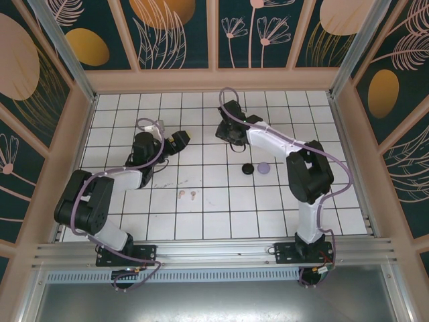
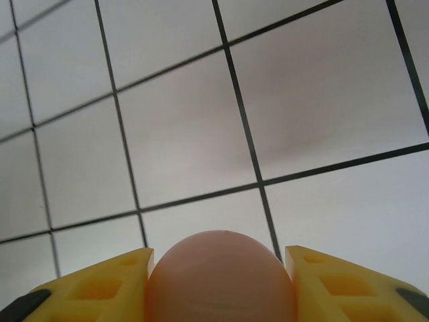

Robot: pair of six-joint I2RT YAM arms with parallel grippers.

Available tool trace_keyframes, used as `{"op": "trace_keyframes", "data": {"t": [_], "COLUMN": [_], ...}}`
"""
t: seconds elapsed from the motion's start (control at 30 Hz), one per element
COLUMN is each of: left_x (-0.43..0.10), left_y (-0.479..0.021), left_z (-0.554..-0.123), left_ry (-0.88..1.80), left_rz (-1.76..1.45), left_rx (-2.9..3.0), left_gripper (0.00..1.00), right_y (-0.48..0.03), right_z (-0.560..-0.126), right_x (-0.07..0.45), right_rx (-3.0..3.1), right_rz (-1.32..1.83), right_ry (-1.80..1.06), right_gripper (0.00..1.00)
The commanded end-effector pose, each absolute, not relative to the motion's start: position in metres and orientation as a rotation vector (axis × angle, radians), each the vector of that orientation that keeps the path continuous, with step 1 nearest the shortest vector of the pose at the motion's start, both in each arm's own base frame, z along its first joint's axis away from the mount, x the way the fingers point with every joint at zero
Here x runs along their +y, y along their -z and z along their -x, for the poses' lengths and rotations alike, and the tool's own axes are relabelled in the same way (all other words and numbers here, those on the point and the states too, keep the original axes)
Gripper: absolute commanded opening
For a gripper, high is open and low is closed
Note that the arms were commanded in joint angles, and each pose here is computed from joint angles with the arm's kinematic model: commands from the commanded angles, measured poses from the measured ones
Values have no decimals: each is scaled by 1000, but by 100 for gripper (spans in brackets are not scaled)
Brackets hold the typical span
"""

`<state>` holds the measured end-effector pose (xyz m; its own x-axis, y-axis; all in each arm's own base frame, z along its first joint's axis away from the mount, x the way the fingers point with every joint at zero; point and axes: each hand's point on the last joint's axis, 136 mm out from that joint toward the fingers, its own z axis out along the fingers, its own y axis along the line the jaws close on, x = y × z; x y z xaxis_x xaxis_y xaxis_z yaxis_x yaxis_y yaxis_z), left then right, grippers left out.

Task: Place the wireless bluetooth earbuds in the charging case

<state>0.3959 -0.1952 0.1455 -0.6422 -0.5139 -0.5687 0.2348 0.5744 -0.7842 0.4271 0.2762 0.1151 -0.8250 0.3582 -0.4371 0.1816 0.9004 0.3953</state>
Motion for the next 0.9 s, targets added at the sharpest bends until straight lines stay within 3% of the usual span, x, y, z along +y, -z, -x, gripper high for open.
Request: {"op": "trace_keyframes", "data": {"t": [0.0, 0.33, 0.87], "left_x": [-217, -259, -298], "left_y": [-179, -156, -149], "left_z": [-390, -382, -399], "left_ry": [1248, 1337, 1418], "left_rz": [98, 49, 33], "left_rx": [1817, 1807, 1756], "left_gripper": [85, 77, 65], "right_y": [-155, -162, -152], "right_z": [-437, -445, -433], "right_x": [286, 296, 307], "right_rx": [2451, 2402, 2433], "right_rz": [-546, -746, -742], "right_ry": [-660, -800, -836], "right_gripper": [35, 34, 33]}}
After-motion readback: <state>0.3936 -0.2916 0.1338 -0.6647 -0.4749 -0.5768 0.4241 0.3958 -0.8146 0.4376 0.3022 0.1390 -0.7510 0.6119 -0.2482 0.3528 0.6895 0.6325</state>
